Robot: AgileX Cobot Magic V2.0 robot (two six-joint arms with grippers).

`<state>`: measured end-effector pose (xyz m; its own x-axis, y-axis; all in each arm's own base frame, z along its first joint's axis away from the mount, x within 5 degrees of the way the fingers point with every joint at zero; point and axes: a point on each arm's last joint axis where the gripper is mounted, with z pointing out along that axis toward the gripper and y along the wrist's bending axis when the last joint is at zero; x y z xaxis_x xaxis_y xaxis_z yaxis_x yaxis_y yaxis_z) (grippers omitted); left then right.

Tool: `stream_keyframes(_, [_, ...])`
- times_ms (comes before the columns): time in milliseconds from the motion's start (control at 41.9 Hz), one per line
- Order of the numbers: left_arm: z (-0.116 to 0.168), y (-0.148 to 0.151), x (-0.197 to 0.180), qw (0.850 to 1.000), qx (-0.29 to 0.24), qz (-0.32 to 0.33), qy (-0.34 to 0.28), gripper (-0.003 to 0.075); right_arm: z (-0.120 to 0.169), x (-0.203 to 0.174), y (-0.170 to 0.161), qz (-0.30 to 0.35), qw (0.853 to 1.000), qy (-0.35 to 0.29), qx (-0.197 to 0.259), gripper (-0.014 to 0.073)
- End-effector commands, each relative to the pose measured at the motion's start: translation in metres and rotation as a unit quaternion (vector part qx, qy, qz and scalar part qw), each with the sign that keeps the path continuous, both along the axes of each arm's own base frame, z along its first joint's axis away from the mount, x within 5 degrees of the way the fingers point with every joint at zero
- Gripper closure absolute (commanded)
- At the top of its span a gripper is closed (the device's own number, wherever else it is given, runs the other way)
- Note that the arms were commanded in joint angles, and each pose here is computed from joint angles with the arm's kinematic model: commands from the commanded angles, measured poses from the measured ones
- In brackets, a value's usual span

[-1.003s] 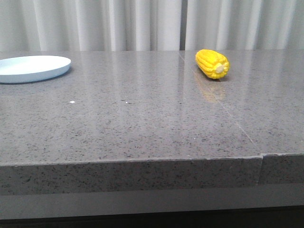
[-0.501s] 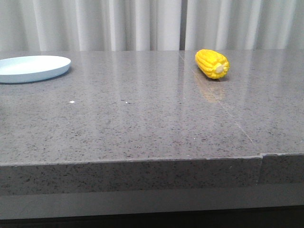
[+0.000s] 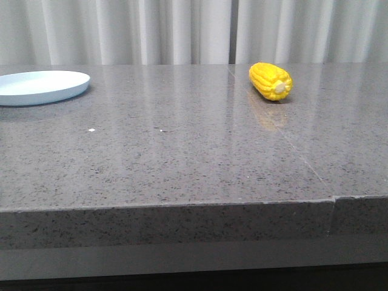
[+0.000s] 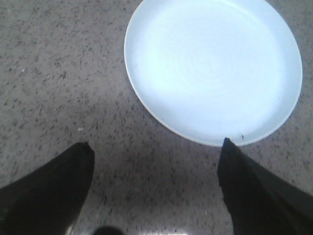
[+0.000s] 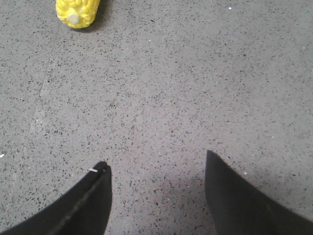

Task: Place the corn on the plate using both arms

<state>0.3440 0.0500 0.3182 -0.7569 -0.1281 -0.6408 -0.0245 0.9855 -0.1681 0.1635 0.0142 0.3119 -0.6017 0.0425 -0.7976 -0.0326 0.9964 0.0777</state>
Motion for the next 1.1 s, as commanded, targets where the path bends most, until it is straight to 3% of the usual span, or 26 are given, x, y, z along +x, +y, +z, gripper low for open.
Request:
stream_keyframes(0, [0.020, 0.001, 0.019, 0.998, -0.012, 0.006, -0.064, 0.0205, 0.015, 0.004, -0.001, 0.000, 0.999, -0.050, -0.004, 0.0139])
stream_keyframes(310, [-0.016, 0.006, 0.076, 0.998, -0.012, 0.010, -0.058, 0.0206, 0.015, 0.004, -0.001, 0.000, 0.999, -0.050, -0.004, 0.0139])
stream_keyframes(621, [-0.038, 0.011, 0.096, 0.998, -0.010, 0.018, -0.055, 0.0218, 0.015, 0.004, -0.001, 0.000, 0.999, -0.049, -0.004, 0.0139])
stream_keyframes(931, [-0.042, 0.010, 0.095, 0.999, -0.013, 0.012, -0.038, 0.0591, 0.015, 0.004, -0.001, 0.000, 0.999, -0.049, -0.004, 0.0139])
stream_keyframes(1074, [-0.043, 0.010, 0.094, 1.000, -0.004, 0.005, -0.029, 0.0708, 0.015, 0.004, -0.001, 0.000, 0.999, -0.049, -0.004, 0.0139])
